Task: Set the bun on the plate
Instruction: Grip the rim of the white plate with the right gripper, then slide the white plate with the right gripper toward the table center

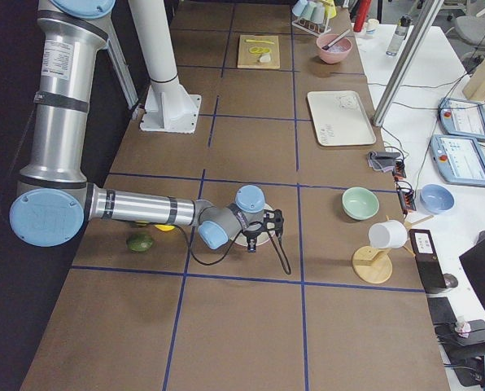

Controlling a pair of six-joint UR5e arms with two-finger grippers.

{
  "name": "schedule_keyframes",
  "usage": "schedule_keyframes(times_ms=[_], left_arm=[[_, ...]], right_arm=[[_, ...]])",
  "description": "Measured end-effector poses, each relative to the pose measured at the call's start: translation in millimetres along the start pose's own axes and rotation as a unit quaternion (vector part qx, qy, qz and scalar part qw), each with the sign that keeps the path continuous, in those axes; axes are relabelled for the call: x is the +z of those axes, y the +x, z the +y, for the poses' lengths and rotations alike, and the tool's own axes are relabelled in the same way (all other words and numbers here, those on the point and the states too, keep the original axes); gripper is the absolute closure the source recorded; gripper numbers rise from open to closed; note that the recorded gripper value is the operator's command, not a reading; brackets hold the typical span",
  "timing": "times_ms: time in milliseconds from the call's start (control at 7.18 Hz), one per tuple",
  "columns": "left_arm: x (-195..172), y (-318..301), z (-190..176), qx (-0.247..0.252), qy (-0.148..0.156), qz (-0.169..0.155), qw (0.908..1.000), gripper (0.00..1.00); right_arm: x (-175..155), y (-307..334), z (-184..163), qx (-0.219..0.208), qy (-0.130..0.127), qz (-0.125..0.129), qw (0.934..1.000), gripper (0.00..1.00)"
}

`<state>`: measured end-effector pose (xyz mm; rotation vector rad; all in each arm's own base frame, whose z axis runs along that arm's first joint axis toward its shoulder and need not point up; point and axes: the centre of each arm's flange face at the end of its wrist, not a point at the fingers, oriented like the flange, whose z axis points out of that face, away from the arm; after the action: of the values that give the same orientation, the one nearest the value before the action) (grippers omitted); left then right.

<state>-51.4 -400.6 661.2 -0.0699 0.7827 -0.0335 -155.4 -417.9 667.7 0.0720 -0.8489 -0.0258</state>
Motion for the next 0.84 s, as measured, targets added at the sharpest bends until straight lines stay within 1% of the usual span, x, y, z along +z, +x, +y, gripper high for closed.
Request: schedule_keyframes(times_ms=[418,557,697,836], left_arm=[[0.0,0.0,0.0,0.0,0.0,0.0,1.0,0.0],[0.0,0.1,0.0,0.0,0.0,0.0,1.0,0.0],[-0.2,0.3,-0.1,0.001,0.001,0.0,1.0,0.0],[-0.4,0.5,-0.1,0.001,0.001,0.0,1.0,0.0]], right_arm=[[-2.2,-6.2,-2.6,-0.003,0.0,-0.007,1.0,1.0],[-6.2,-12.6,-3.7,-0.005,0.0,-0.014,0.9999,1.0],[-14.8,-24.2,-4.7,-0.01,-0.001,-0.029,0.9995,1.0],[-26.8,-39.7,-5.5,-0.019,-0.002,-0.05,0.9986,0.98]])
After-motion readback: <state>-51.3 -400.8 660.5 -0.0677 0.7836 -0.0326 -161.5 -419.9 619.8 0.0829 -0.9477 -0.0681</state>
